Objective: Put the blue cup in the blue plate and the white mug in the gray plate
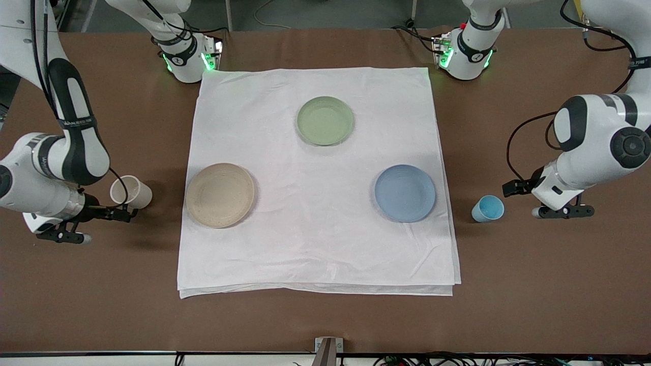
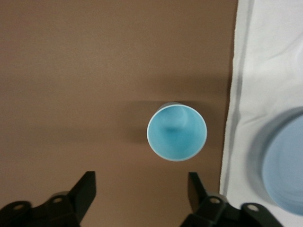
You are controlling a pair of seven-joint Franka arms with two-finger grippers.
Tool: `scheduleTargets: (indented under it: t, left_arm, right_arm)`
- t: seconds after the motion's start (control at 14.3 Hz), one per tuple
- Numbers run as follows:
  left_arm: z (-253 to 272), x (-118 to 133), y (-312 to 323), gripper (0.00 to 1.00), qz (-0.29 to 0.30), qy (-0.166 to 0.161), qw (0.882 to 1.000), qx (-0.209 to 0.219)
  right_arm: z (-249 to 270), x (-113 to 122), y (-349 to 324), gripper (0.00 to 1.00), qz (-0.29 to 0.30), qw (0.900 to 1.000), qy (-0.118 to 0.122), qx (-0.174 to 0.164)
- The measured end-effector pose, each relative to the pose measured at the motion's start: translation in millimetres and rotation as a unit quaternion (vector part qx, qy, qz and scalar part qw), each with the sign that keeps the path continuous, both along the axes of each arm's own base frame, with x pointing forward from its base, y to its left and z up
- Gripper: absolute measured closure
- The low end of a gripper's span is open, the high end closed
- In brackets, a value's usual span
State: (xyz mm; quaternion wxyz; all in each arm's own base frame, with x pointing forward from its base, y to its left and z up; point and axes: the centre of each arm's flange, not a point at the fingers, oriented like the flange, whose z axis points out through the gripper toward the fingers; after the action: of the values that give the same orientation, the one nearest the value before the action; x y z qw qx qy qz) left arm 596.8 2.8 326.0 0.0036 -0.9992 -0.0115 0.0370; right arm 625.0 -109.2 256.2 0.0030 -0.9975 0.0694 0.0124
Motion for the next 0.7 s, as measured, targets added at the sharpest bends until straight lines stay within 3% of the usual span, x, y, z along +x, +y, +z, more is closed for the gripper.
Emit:
scheduleTargets:
  t: [0.07, 0.14, 0.28, 0.49, 0.7]
  left_arm:
    - [-14.4, 1.8, 1.7, 0.3, 0.001, 0.0, 1.0, -0.001]
    - [-28.4, 3.9, 3.0, 0.3, 0.003, 0.0, 1.0, -0.002]
    - [-52.6, 6.1, 3.2, 0.39, 0.006, 0.004, 1.0, -0.004]
    - [-75.6, 6.6, -1.3, 0.43, 0.02, 0.011, 1.0, -0.005]
    - [-87.4, 7.0, -10.2, 0.73, 0.024, 0.012, 1.0, -0.007]
  right_arm:
    - [-9.3, -5.4, 1.0, 0.01, 0.0, 1.0, 0.001, 0.0]
    - [-14.7, -9.6, 1.9, 0.02, 0.0, 1.0, 0.006, 0.001]
    - [-22.1, -15.8, 2.9, 0.23, 0.0, 1.0, 0.015, 0.003]
    - [-30.4, -23.0, 3.7, 0.56, 0.003, 1.0, 0.025, 0.005]
    - [-28.7, -23.6, 4.2, 0.81, 0.005, 1.0, 0.027, 0.006]
